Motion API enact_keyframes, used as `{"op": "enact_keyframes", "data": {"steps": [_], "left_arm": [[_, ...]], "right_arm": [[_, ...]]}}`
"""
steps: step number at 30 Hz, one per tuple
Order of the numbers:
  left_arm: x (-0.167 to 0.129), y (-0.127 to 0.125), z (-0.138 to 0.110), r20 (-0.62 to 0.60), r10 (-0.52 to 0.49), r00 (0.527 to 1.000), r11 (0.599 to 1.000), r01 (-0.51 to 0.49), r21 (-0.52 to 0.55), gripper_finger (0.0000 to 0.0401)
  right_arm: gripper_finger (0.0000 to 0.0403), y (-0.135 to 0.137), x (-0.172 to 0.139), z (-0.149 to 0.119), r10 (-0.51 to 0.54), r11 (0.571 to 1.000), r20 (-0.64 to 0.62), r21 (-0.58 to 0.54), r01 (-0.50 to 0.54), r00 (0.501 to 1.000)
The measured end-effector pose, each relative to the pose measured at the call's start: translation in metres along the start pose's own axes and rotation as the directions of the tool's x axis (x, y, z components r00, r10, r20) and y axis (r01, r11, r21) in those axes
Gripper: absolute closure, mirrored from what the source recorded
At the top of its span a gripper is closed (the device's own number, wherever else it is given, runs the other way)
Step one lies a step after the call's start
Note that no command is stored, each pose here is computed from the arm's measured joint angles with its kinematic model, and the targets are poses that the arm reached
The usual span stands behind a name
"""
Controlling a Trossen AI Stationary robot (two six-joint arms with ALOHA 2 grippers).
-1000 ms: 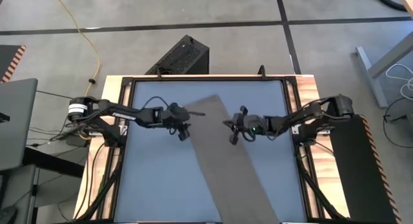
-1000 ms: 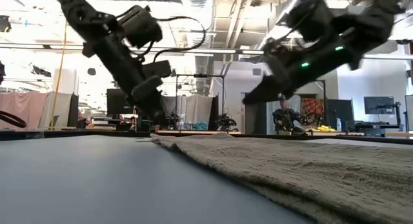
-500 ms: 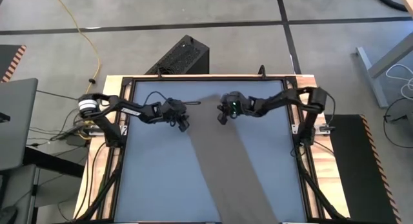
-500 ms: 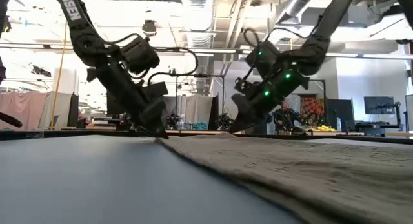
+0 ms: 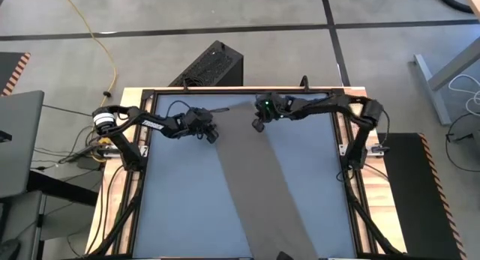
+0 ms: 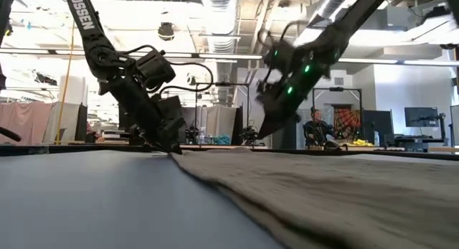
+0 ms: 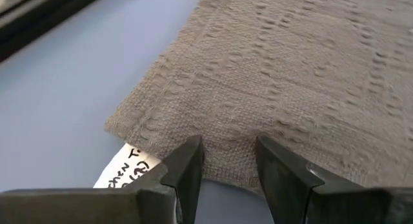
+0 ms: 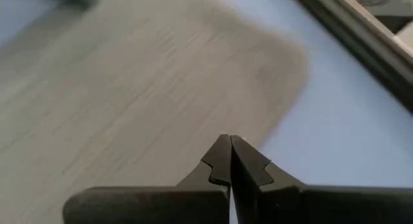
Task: Roll towel into tight, uniform cylinder
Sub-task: Roll the gray towel
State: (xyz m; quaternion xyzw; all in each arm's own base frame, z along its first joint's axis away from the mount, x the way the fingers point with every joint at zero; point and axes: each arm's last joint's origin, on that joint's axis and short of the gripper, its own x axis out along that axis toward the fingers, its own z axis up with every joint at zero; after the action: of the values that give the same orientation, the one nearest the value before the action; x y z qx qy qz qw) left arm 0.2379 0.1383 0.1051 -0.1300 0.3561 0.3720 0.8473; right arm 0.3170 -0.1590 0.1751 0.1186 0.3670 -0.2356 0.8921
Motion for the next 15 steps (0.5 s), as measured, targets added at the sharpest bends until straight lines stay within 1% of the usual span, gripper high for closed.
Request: {"op": "enact_keyframes", "data": {"steps": [3,5,7,8,11,13,14,15], "left_arm": [[0.003,0.016,0.001,-0.02,0.047,0.999,0.997,-0.048,-0.056,0.0264],[0.005,0.028,0.001,-0.045,0.086,0.995,0.991,-0.09,-0.094,0.0264],[0.006,0.04,0.0,-0.073,0.12,0.99,0.985,-0.128,-0.117,0.0264],[0.007,0.044,-0.001,-0.082,0.123,0.989,0.984,-0.133,-0.122,0.0264],[0.002,0.049,0.002,-0.082,0.088,0.993,0.987,-0.097,-0.125,0.0264],[-0.006,0.049,0.004,-0.076,0.073,0.994,0.99,-0.081,-0.114,0.0264],[-0.013,0.049,0.01,-0.042,0.072,0.997,0.99,-0.076,-0.116,0.0264],[-0.02,0.05,0.013,-0.034,0.073,0.997,0.991,-0.076,-0.114,0.0264]], "right_arm": [[0.0381,0.013,-0.028,-0.002,0.05,0.997,-0.035,-0.052,-0.052,0.998],[0.0381,0.026,-0.05,-0.009,0.08,0.992,-0.053,-0.094,-0.084,0.995],[0.0381,0.043,-0.07,-0.021,0.126,0.982,-0.043,-0.139,-0.131,0.991],[0.0381,0.051,-0.08,-0.029,0.153,0.974,-0.042,-0.163,-0.158,0.987],[0.0381,0.078,-0.105,-0.061,0.247,0.943,-0.059,-0.214,-0.253,0.967],[0.0381,0.093,-0.12,-0.083,0.314,0.917,-0.079,-0.234,-0.323,0.946],[0.0381,0.1,-0.128,-0.093,0.347,0.903,-0.085,-0.24,-0.357,0.934],[0.0381,0.108,-0.136,-0.103,0.388,0.885,-0.089,-0.243,-0.397,0.918]]}}
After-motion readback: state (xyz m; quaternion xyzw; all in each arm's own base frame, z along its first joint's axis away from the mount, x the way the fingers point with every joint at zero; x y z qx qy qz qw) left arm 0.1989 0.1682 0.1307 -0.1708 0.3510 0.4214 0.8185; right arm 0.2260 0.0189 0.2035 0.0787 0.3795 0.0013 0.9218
